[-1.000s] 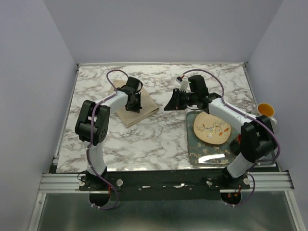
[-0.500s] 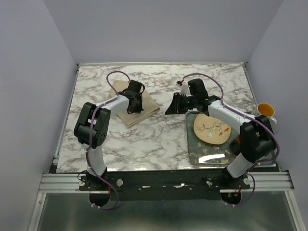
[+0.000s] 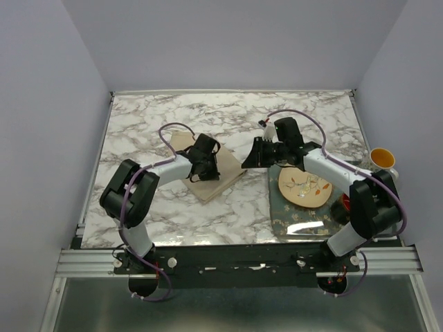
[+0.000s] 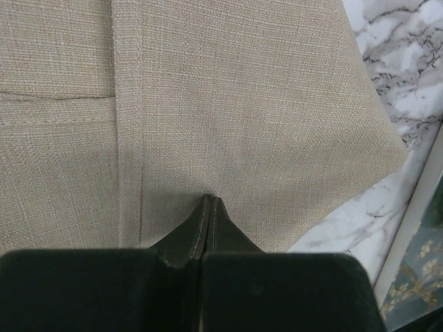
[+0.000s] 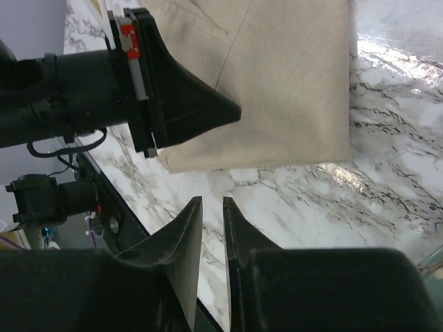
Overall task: Fold the napkin, place the utensils inside, and roll it up
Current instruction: Fold the napkin
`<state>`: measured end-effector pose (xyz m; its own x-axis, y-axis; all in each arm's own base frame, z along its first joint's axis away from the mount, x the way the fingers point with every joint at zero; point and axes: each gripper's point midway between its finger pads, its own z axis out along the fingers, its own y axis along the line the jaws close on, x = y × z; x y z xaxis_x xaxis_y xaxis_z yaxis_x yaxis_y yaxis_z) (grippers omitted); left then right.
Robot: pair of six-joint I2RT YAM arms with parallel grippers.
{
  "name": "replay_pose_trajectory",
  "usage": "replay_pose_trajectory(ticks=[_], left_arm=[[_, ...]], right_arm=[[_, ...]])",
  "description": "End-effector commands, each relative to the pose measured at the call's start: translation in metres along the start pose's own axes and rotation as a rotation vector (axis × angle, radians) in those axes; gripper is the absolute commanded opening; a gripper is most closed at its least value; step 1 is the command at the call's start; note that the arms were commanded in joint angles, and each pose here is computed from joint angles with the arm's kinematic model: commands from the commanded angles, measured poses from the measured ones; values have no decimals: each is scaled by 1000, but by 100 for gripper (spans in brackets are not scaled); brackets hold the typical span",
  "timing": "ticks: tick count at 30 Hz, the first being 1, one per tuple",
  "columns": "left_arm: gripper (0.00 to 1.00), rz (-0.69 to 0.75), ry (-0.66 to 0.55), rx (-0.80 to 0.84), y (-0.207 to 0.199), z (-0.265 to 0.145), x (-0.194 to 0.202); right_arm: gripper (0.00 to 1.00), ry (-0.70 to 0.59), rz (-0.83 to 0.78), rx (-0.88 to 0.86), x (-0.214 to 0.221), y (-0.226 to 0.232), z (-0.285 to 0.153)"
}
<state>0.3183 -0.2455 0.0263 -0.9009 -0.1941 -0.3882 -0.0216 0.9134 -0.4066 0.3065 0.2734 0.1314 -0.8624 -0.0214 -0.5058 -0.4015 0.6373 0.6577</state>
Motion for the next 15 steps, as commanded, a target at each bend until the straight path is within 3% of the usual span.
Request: replay_pose_trajectory(ticks=[1,7,9,11,13,14,15], left_arm=[[0,-67,125,-19,-1,-9,42],[6,35,-15,-82,-10,-47,-1],[20,95,-56,-65,-22,-62,-15],[39,221,-54,-61,-27,-71,-13],[51,374,-77,-35,-37,-83,-16],[70,455,-81,-17,-46,-87,-9],[73,511,-92,-1,-51,-93,-7]], right_arm=[[26,-31,-26,15,-2,-4,-7],[26,-47,-32,17,-3,-2,-14],[27,-49,-30,17,-2,-2,-15],[27,-58,-34,19,-2,-1,-19],[27,-61,-25,23,1,-4,-23],[27,-75,-27,19,-1,-3,-28],[26,-76,-14,26,3,-7,-31]])
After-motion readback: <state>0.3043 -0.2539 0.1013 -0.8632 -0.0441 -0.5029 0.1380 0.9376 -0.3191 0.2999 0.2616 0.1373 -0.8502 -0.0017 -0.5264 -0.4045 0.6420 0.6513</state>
